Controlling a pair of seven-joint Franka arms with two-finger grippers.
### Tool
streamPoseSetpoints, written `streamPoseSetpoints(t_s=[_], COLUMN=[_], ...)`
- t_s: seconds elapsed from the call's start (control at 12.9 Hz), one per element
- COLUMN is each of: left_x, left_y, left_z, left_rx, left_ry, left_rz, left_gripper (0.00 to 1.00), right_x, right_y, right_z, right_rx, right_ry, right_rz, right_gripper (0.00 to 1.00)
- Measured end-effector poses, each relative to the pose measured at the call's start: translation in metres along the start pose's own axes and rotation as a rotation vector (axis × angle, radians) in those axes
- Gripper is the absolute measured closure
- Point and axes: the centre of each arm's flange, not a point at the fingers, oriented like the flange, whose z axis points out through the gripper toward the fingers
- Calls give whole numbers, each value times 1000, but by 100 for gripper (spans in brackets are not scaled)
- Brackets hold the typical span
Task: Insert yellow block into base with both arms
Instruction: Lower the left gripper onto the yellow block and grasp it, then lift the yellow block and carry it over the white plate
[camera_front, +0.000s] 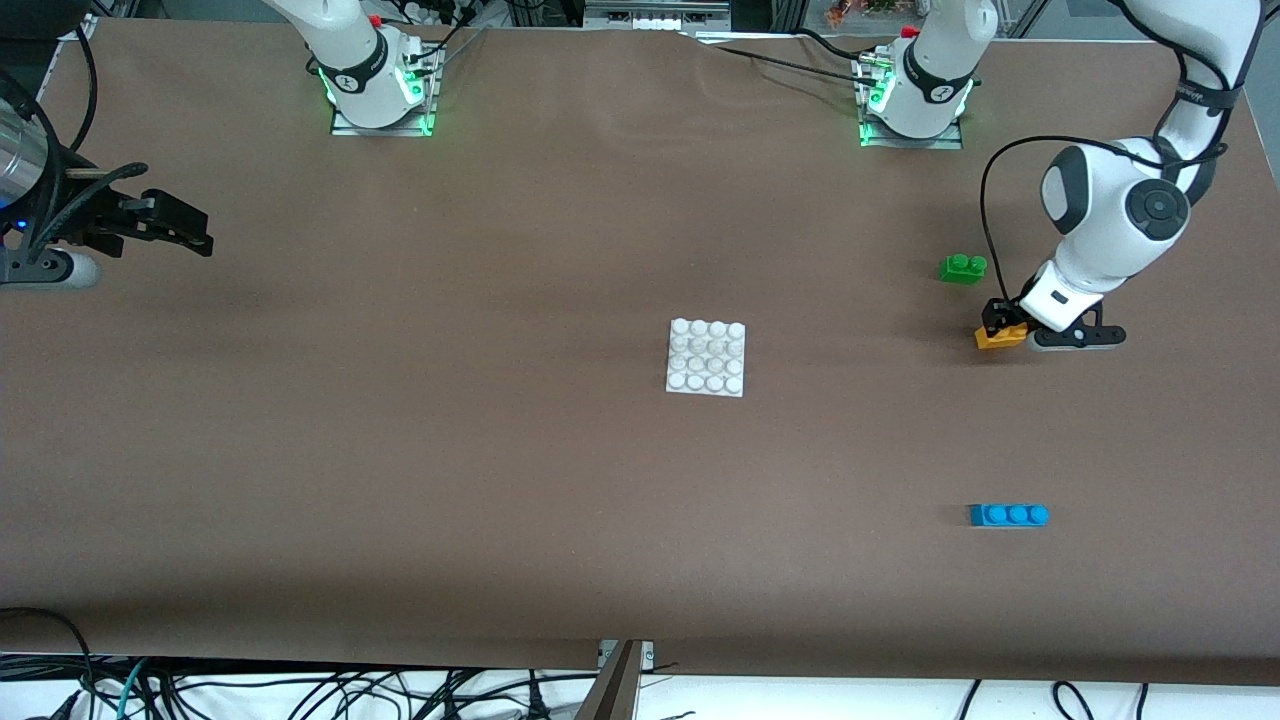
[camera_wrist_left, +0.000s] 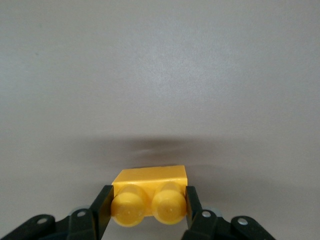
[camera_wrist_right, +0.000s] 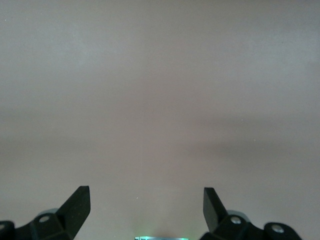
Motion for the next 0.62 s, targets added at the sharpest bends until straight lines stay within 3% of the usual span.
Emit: streamPoseSetpoints(t_s=[0.31,0.62], left_x=[38,73], left_y=[-7,-9], left_z=[-76,-176], left_rx=[2,7], left_ry=[-79,-63], left_rz=[34,114], left_gripper=[38,38], right_x=[0,1], right_y=[0,0], right_z=[0,0], right_rx=[0,0], right_ry=[0,1], right_rz=[0,1], right_gripper=[0,0])
